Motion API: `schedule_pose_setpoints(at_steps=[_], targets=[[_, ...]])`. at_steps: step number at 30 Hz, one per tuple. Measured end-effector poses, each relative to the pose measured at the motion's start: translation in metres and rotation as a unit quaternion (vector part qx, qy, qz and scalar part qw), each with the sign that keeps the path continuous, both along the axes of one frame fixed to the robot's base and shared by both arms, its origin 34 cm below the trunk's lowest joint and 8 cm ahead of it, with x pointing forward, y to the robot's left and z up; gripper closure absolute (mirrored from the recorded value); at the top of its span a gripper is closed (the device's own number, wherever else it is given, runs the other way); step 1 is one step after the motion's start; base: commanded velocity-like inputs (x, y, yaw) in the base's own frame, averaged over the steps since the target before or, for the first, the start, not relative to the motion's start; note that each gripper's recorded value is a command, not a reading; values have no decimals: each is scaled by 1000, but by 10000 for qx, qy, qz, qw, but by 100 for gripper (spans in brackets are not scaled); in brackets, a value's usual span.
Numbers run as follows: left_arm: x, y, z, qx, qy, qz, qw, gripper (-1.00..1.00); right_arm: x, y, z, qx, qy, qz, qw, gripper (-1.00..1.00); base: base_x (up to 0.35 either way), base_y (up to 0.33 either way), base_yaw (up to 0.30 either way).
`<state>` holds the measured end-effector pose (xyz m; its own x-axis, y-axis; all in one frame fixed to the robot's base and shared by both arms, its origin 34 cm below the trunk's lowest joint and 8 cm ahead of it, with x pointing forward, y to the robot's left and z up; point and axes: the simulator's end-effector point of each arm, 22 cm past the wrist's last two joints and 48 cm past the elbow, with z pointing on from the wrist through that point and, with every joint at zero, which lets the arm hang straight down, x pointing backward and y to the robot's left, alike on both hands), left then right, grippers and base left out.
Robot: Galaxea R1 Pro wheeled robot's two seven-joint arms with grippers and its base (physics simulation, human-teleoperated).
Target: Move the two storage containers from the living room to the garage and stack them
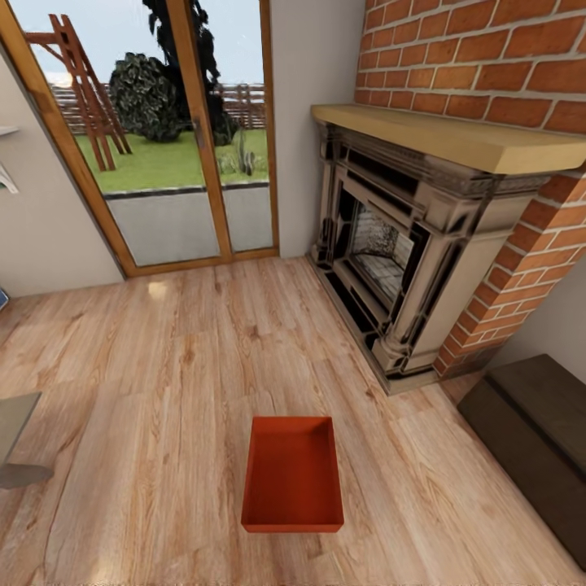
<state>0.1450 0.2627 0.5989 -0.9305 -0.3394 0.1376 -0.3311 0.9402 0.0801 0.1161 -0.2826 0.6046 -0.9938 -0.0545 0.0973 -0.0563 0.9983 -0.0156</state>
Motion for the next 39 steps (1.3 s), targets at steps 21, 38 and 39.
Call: schedule_pose_setpoints(at_steps=[21, 38, 39], targets=[[-14, 0, -1, -4, 170, -20, 9999, -100, -13, 0, 0, -7, 166, -5, 9999, -100, 0, 0, 0], [-25, 0, -1, -4, 308, -16, 9995, -100, -24, 0, 0, -7, 303, -5, 9995, -100, 0, 0, 0], [-26, 0, -1, -4, 315, -16, 9995, -100, -25, 0, 0, -7, 310, -5, 9995, -100, 0, 0, 0]])
